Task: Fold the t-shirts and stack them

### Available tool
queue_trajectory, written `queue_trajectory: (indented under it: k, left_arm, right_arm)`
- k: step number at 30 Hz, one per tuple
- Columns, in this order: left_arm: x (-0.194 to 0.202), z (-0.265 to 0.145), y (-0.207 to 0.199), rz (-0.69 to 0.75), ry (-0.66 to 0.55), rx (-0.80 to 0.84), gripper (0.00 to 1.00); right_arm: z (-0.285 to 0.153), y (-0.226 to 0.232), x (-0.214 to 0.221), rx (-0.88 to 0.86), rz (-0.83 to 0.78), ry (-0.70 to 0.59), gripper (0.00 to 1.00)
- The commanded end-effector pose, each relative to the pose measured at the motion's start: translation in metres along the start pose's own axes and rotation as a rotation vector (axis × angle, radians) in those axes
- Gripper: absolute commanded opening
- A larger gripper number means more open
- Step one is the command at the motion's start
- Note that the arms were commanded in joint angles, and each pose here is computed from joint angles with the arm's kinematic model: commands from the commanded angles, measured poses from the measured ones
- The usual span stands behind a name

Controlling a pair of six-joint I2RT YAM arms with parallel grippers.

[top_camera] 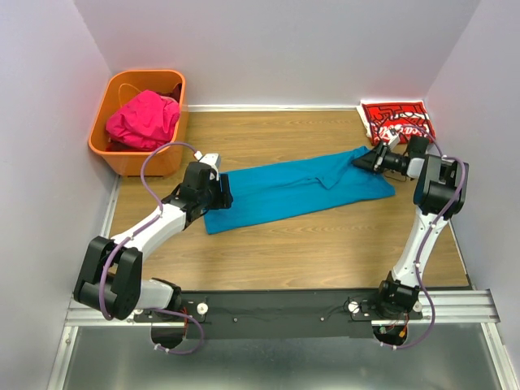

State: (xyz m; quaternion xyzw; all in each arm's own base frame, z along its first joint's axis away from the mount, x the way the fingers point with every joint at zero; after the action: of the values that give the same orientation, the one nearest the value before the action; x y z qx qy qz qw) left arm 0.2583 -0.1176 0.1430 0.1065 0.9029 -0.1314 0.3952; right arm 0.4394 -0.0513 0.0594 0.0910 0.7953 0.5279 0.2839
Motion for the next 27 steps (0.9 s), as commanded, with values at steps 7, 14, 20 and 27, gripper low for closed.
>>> queue_trajectory:
  k: [7, 14, 20, 27]
  left_arm:
    - [0.004, -0.002, -0.004, -0.001, 0.004, 0.018, 0.66]
    - [0.005, -0.002, -0.004, -0.004, 0.005, 0.015, 0.66]
    - [0.005, -0.001, -0.004, -0.003, 0.008, 0.016, 0.66]
    - [0.004, -0.002, -0.005, -0.004, 0.005, 0.017, 0.66]
  right_arm:
    - [0.002, -0.009, -0.002, 0.012, -0.018, -0.001, 0.42]
    - [0.002, -0.003, -0.016, -0.001, -0.045, -0.014, 0.42]
    - [0.006, -0.005, -0.014, -0.015, -0.035, 0.001, 0.4]
    - [0.007, -0.012, -0.01, 0.011, -0.021, -0.003, 0.4]
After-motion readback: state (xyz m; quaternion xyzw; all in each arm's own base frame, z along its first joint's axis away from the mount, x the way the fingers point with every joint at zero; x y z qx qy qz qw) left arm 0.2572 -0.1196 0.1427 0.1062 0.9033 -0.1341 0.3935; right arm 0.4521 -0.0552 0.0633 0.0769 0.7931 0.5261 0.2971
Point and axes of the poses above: each gripper's point midway between its finger pads, its own z axis out along the fingers, its own y axis along the line the jaws close on, x = y × z, the point moved 9 cm from there along -z, back along the fingers, and after that the axes turned 10 degrees about z, right-handed, at the moved point
